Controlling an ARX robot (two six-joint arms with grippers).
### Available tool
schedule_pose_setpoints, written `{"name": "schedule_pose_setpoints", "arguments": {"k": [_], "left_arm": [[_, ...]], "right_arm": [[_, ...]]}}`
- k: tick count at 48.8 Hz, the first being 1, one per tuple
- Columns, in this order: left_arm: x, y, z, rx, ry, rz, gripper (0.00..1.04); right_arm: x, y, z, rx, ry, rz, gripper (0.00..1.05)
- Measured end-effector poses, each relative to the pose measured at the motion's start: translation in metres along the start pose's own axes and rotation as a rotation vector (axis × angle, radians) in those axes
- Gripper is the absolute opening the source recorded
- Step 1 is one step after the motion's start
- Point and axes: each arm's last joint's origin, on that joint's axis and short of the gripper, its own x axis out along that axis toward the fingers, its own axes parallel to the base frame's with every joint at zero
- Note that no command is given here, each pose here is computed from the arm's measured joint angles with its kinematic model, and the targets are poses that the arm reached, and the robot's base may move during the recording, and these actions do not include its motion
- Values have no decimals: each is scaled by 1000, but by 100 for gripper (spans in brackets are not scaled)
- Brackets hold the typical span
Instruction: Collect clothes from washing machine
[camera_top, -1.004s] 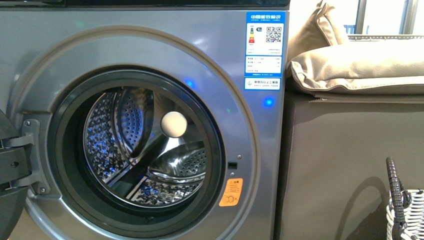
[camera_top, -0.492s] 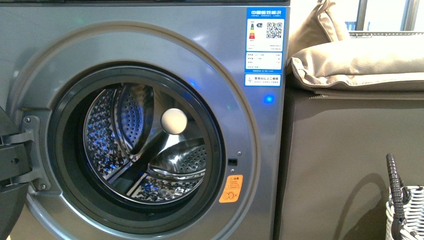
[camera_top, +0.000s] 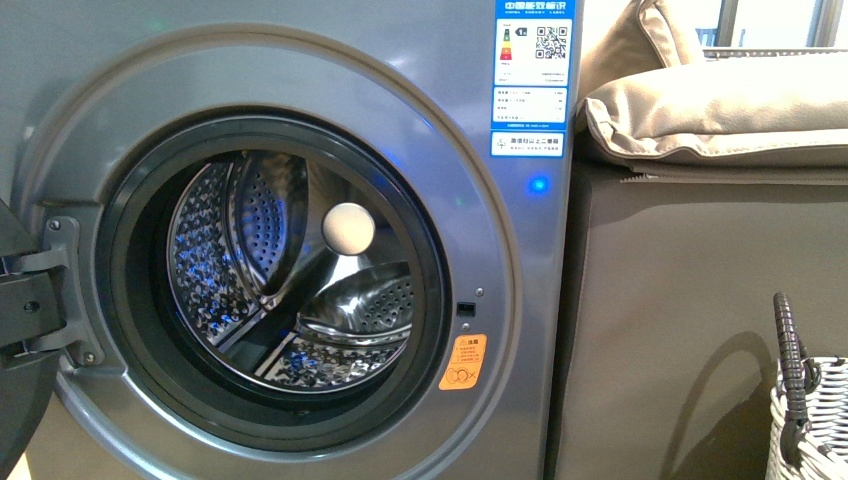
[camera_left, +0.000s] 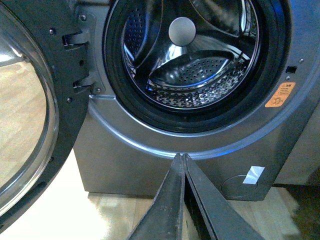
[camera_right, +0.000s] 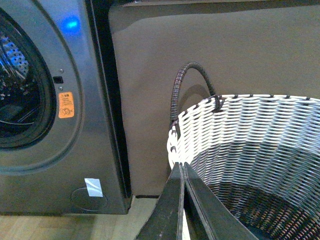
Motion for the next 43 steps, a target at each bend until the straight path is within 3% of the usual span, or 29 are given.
{"name": "schedule_pose_setpoints", "arguments": {"k": [10, 12, 36, 38, 43], "left_arm": [[0, 0, 0, 0, 0, 0, 4], [0, 0, 0, 0, 0, 0, 4], [0, 0, 0, 0, 0, 0, 92], [0, 0, 0, 0, 0, 0, 100], [0, 0, 0, 0, 0, 0, 98]], "right_arm": [[0, 0, 0, 0, 0, 0, 2], [0, 0, 0, -1, 0, 0, 9], [0, 0, 0, -1, 0, 0, 98], [0, 0, 0, 0, 0, 0, 98], [0, 0, 0, -1, 0, 0, 97]]}}
